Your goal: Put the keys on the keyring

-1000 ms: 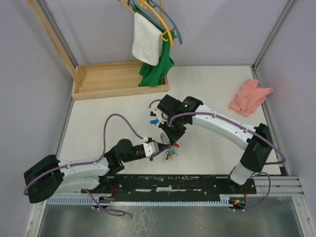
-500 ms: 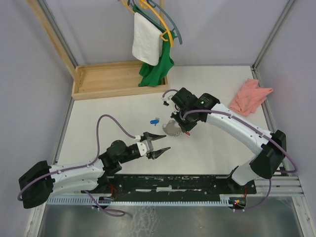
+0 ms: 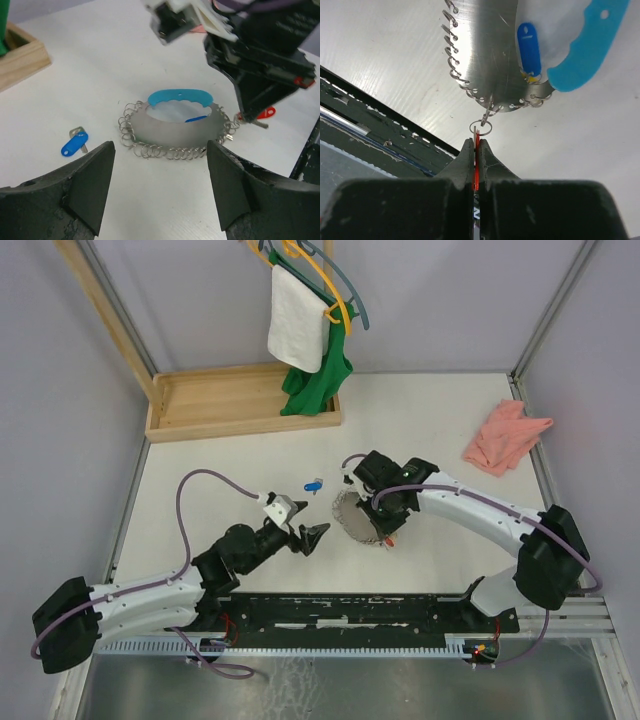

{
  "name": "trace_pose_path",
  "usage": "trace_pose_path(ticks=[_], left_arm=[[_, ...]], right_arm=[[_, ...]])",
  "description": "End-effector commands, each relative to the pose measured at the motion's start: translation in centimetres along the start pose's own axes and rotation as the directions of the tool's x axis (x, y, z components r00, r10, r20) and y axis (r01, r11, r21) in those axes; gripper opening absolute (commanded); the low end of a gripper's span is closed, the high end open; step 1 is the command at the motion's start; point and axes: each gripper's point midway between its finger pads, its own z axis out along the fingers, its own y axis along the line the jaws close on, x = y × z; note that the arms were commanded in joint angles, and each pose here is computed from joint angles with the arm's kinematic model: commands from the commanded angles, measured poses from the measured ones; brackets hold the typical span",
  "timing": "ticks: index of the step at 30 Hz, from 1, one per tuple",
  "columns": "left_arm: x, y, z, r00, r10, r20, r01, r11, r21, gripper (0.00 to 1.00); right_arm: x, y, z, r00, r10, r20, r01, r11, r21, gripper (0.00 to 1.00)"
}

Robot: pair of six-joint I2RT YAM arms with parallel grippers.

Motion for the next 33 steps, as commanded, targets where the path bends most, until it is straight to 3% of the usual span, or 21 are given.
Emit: trace_pose_path(ticks=[1, 7, 14, 17, 20, 23, 29, 33], left_arm=[[0.8, 2.5, -0.5, 0.978, -0.208, -0.003, 0.205, 0.966, -0.155, 0.82], [3.1, 2.8, -0.5, 0.920, -0.390, -0.040, 0.375, 0.905, -0.201, 0.87], [5.7, 1.1, 1.0, 0.831, -0.538, -0.138, 0.512, 0.839, -0.186, 0.88], [6.4, 0.2, 1.9, 0.795, -0.581, -0.172, 0.557, 0.813, -0.168, 0.87], [7.5, -0.8, 2.5, 0.758, -0.615, -0.216, 0.596, 0.788, -0.155, 0.84], [7.8, -2.0, 3.0, 0.721, -0.646, -0.249, 0.635, 0.761, -0.135, 0.79], [8.2, -4.0, 3.9, 0.716, -0.640, -0.280, 0.628, 0.765, -0.143, 0.71], [8.4, -5.1, 4.7, 0.699, -0.651, -0.296, 0.640, 0.754, -0.146, 0.60]], right_arm=[[-0.9, 2.2, 1.9, 0.995, 0.075, 0.071, -0.068, 0.993, -0.098, 0.01], [-3.1, 2.4, 4.7, 0.991, 0.076, 0.112, -0.065, 0.993, -0.098, 0.04], [-2.4, -0.3, 5.5, 0.995, 0.060, 0.082, -0.065, 0.996, 0.056, 0.09], [-1.6, -0.5, 5.5, 0.996, 0.064, 0.066, -0.069, 0.995, 0.067, 0.18], [-1.5, -0.7, 4.4, 0.994, 0.060, 0.096, -0.067, 0.995, 0.072, 0.32], [-1.8, -0.5, 2.7, 0.987, 0.047, 0.152, -0.055, 0.997, 0.054, 0.38], [-2.3, -0.1, 2.3, 0.971, 0.046, 0.233, -0.052, 0.998, 0.019, 0.40], [-2.3, -0.2, 3.1, 0.965, 0.072, 0.252, -0.079, 0.997, 0.016, 0.40]])
